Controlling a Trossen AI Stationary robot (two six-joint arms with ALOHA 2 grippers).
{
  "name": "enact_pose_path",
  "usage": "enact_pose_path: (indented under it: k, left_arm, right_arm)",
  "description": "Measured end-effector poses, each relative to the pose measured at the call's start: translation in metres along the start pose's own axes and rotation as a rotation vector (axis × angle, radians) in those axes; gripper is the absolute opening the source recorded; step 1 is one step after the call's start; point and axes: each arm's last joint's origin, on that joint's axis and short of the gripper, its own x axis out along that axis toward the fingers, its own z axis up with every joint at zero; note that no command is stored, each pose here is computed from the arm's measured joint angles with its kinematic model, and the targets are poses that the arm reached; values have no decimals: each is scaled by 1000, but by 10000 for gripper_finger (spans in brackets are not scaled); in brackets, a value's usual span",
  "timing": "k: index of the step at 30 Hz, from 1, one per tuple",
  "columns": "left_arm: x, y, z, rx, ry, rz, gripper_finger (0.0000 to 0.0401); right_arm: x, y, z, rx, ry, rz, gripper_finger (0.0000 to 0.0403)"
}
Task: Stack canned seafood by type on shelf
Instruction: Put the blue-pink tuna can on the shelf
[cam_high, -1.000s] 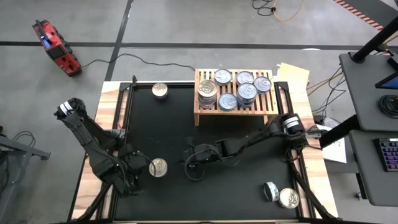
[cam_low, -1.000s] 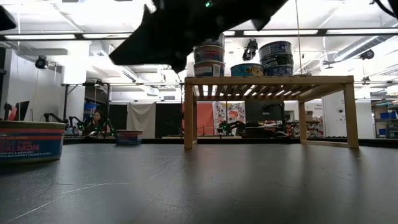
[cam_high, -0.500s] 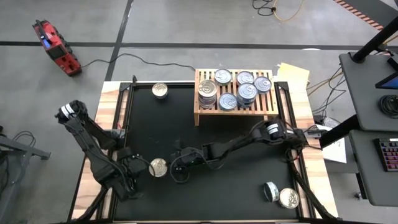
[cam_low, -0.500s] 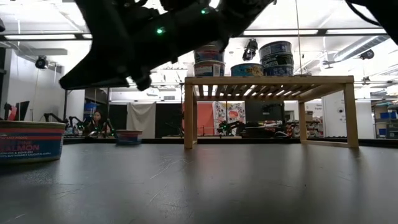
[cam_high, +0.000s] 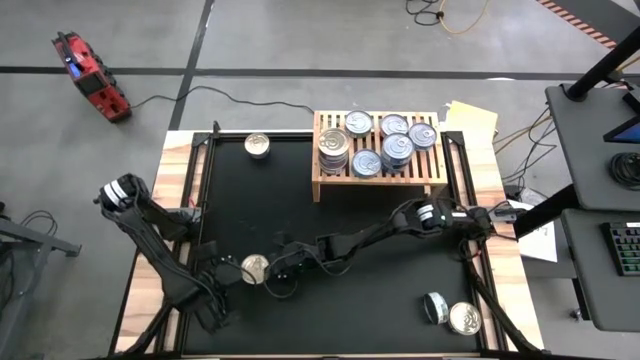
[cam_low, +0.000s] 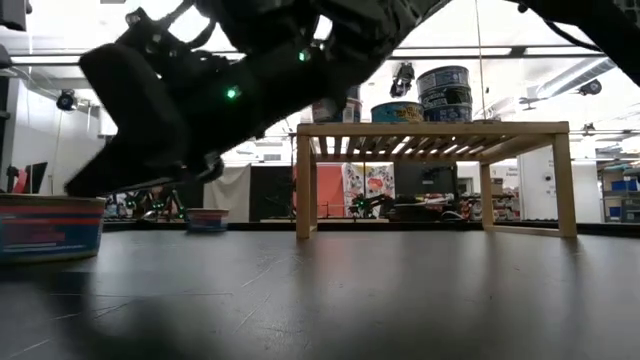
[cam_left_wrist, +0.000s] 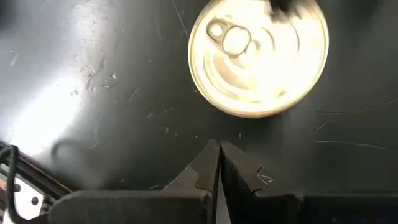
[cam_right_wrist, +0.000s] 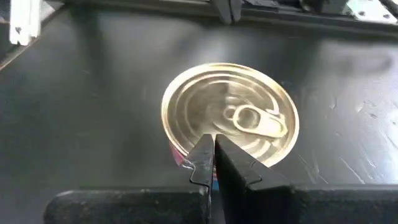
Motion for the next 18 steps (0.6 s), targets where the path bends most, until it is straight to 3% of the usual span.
enact_pose_path:
  k: [4, 8, 18]
  left_arm:
    - [4, -7, 1, -8, -24, -18, 0]
    - [0, -9, 5, -22, -130, -55, 0]
    - [-26, 5, 20, -219, -429, -177, 0]
  right_arm:
    - [-11, -3, 0, -20, 132, -90, 9]
    - [-21, -4, 3, -38, 204, -105, 9]
    - [-26, 2, 5, -52, 232, -108, 9]
